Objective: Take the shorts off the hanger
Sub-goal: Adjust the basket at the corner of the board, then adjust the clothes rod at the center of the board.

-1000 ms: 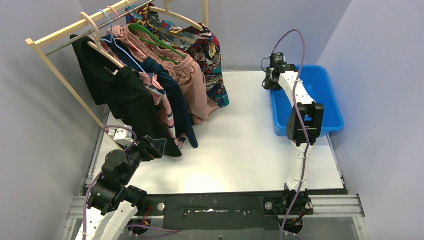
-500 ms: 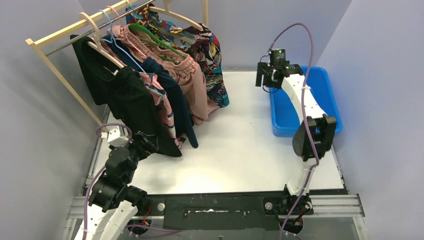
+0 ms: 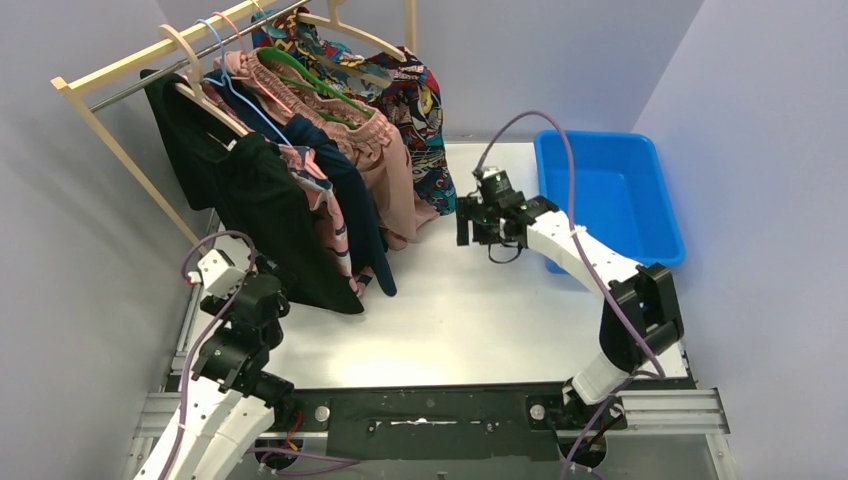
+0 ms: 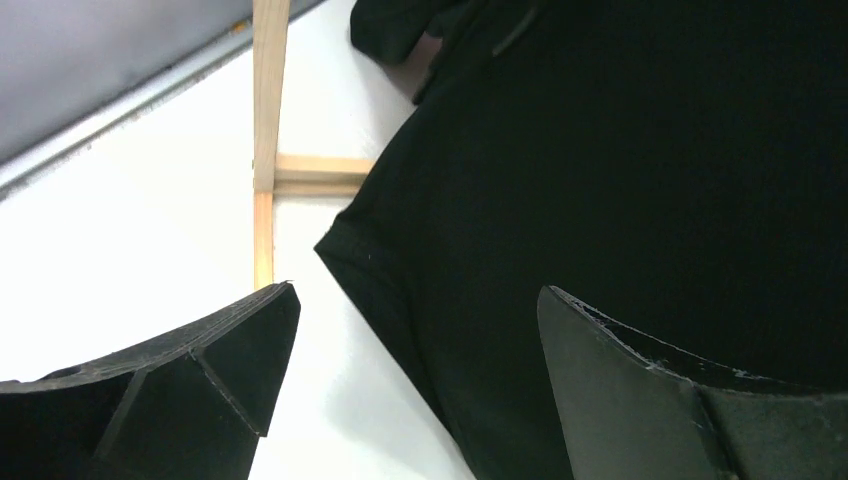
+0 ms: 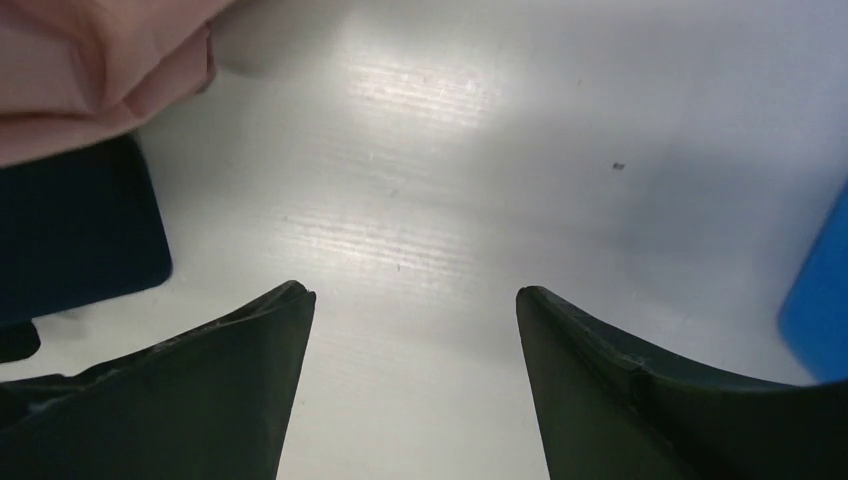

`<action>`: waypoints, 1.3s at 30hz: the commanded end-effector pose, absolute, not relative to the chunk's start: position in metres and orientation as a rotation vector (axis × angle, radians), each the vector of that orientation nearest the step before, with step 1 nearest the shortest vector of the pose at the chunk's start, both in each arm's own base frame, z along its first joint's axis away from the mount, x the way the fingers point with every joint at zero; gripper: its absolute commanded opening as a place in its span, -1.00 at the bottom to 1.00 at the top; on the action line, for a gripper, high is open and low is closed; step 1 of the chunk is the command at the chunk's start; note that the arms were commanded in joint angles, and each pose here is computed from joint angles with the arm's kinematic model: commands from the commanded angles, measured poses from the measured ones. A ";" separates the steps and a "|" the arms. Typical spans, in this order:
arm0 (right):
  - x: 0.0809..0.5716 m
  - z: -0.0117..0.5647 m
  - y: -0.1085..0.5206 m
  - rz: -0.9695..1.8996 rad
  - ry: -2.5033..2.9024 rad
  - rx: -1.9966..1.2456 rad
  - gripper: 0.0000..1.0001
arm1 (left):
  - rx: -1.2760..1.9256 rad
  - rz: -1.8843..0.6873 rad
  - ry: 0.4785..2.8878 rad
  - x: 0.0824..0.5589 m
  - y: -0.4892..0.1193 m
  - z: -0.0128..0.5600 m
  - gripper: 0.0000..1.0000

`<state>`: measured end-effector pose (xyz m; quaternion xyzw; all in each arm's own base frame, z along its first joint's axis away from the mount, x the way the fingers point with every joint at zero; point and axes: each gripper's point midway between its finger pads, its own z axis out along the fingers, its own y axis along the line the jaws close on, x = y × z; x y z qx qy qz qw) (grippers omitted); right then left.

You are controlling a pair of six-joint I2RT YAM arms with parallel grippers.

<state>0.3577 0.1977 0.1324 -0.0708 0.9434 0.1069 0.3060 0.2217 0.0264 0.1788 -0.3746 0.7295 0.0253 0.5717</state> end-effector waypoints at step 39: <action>0.303 0.200 0.207 0.561 2.242 0.073 0.55 | -0.553 0.495 1.325 0.312 0.125 0.301 0.95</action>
